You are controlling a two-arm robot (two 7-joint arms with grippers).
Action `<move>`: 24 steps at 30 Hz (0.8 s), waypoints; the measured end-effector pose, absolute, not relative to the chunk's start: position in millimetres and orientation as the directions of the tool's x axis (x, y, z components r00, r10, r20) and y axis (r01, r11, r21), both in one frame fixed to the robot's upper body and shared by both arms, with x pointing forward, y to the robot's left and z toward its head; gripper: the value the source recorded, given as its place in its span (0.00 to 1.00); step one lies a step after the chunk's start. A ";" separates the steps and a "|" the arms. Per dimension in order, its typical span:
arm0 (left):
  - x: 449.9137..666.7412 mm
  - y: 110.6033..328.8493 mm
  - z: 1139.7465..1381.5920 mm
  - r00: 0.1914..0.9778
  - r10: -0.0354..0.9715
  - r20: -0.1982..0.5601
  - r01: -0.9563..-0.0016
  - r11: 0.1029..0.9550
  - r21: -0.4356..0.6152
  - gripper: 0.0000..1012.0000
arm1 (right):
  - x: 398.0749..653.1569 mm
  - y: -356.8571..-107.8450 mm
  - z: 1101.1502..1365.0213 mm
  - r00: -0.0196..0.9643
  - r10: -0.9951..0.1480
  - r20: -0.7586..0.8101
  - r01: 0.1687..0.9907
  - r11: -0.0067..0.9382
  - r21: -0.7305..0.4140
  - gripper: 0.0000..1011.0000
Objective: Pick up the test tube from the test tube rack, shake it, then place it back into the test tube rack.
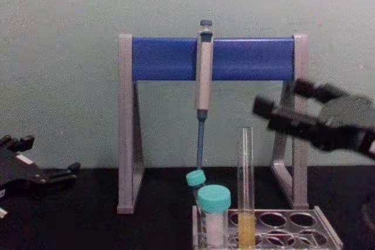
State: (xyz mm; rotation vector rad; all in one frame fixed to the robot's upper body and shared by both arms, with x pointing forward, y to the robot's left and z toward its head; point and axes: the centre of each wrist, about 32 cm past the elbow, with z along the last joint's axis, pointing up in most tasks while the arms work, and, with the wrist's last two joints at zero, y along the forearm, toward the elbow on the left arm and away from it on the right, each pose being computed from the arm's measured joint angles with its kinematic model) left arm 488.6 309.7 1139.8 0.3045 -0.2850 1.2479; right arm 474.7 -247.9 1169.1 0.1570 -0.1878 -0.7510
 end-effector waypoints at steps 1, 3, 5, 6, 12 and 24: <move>488.6 309.7 1139.8 0.292 0.880 0.374 -0.955 0.287 0.070 0.99 | 471.4 -250.1 1172.2 0.686 -0.716 0.130 0.683 0.695 0.223 0.99; 488.6 309.7 1139.8 0.292 0.880 0.374 -0.955 0.287 0.070 0.99 | 468.0 -252.6 1174.5 0.650 -0.746 0.145 0.709 0.664 0.236 0.99; 488.6 309.6 1139.8 0.292 0.880 0.374 -0.955 0.287 0.070 0.99 | 462.2 -255.7 1175.8 0.587 -0.793 0.163 0.755 0.608 0.245 0.99; 488.6 309.7 1139.8 0.292 0.880 0.374 -0.955 0.287 0.070 0.99 | 459.2 -257.6 1175.7 0.546 -0.820 0.170 0.783 0.572 0.246 0.99; 488.6 309.7 1139.8 0.292 0.880 0.374 -0.955 0.287 0.070 0.99 | 448.9 -261.6 1167.0 0.409 -0.895 0.180 0.875 0.441 0.200 0.99; 488.6 309.7 1139.8 0.292 0.880 0.374 -0.955 0.287 0.070 0.99 | 438.9 -260.1 1124.1 0.317 -0.938 0.137 0.946 0.323 0.024 0.99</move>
